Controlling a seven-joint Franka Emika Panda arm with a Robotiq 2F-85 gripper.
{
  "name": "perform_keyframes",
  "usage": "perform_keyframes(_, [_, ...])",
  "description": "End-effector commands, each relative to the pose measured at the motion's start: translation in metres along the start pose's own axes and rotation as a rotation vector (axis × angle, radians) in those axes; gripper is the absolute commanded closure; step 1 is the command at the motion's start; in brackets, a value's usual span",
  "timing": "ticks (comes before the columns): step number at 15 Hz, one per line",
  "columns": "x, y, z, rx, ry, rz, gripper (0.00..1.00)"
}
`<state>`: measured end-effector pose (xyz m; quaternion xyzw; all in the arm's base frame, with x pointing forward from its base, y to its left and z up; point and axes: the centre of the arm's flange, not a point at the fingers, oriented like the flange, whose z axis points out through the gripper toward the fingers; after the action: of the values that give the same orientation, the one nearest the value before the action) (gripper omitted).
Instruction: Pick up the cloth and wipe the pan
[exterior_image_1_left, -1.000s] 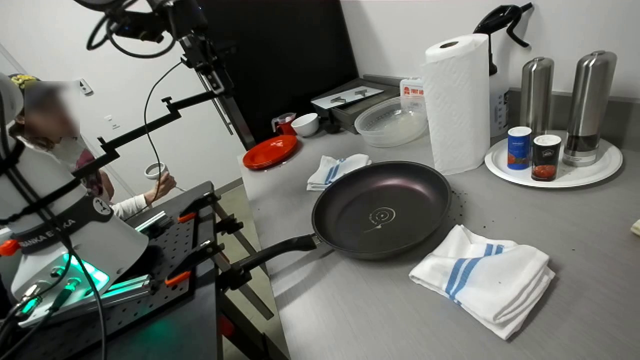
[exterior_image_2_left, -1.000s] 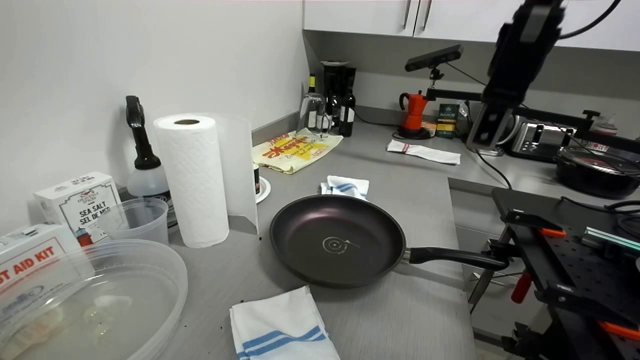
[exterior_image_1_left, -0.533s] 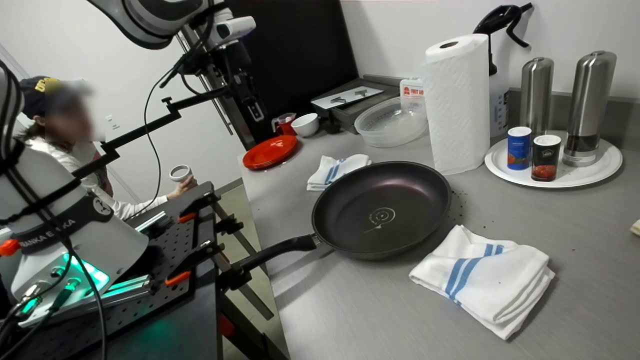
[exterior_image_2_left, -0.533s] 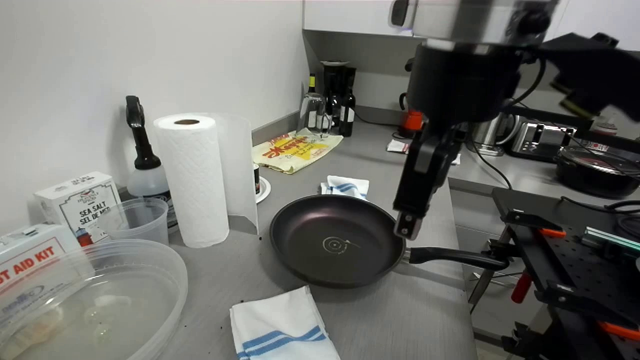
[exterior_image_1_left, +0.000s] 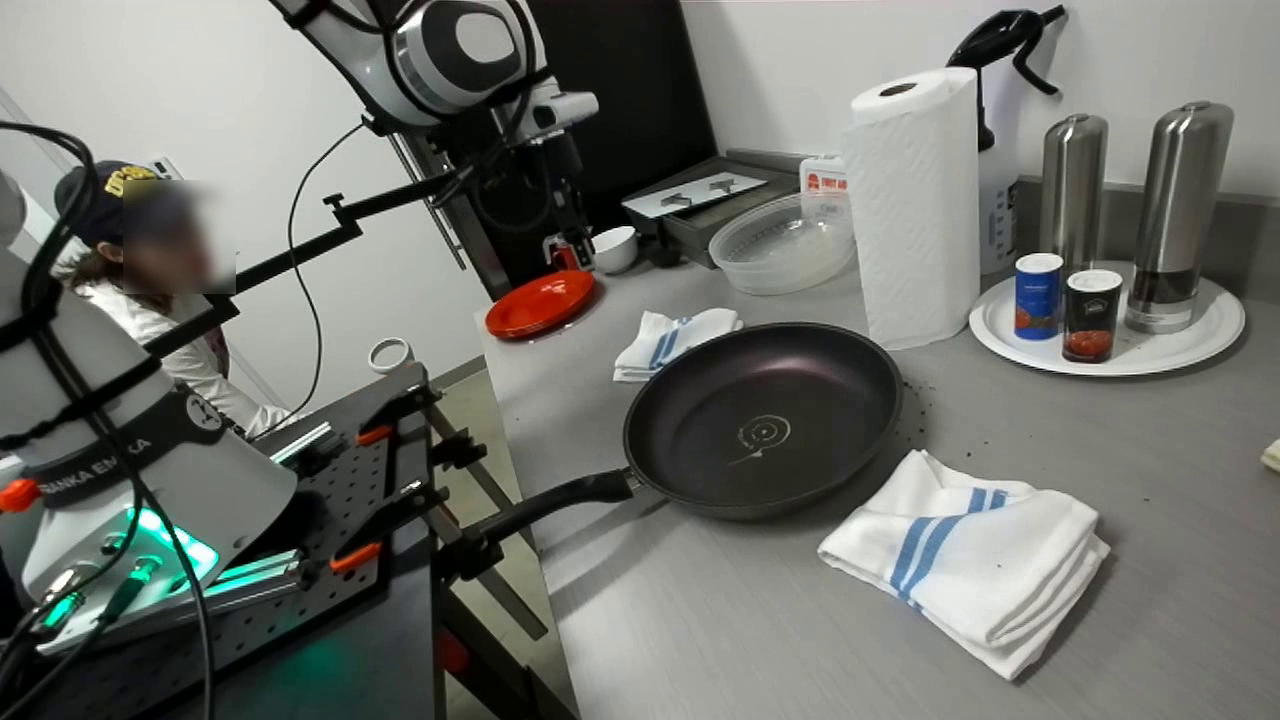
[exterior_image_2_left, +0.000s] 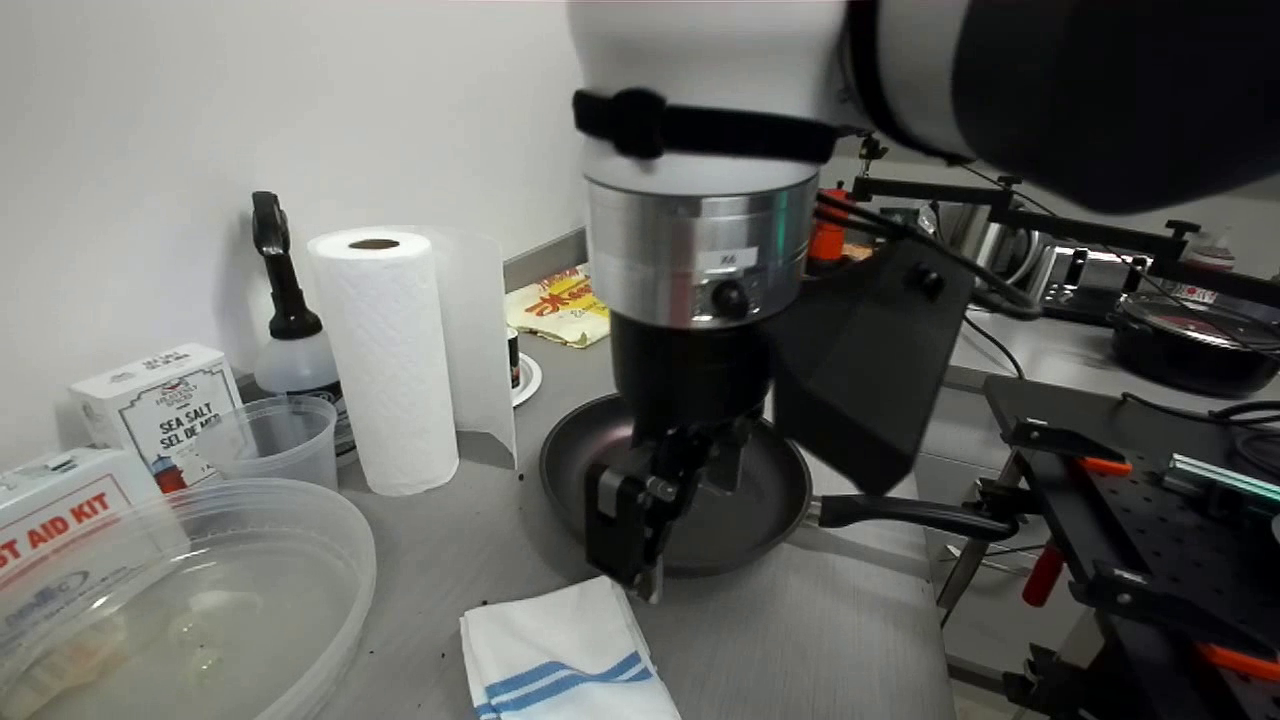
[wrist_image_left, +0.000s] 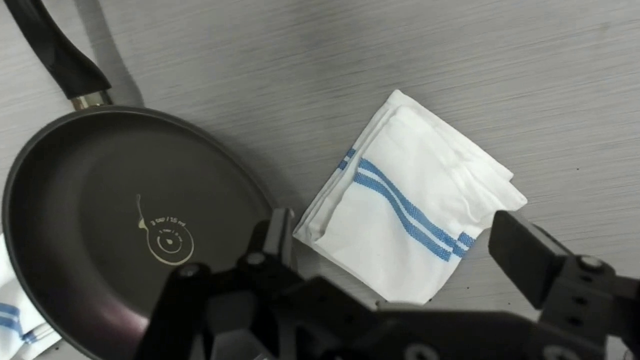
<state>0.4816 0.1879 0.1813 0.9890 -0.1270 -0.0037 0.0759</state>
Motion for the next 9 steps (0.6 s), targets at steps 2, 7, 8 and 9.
perform_keyframes(2, [0.032, -0.036, 0.028, 0.027, -0.036, 0.048, 0.0])
perform_keyframes(7, [0.042, -0.05, 0.038, 0.088, -0.081, 0.065, 0.0])
perform_keyframes(8, [0.043, -0.052, 0.039, 0.095, -0.083, 0.07, 0.0])
perform_keyframes(9, [0.044, -0.053, 0.04, 0.1, -0.09, 0.07, 0.0])
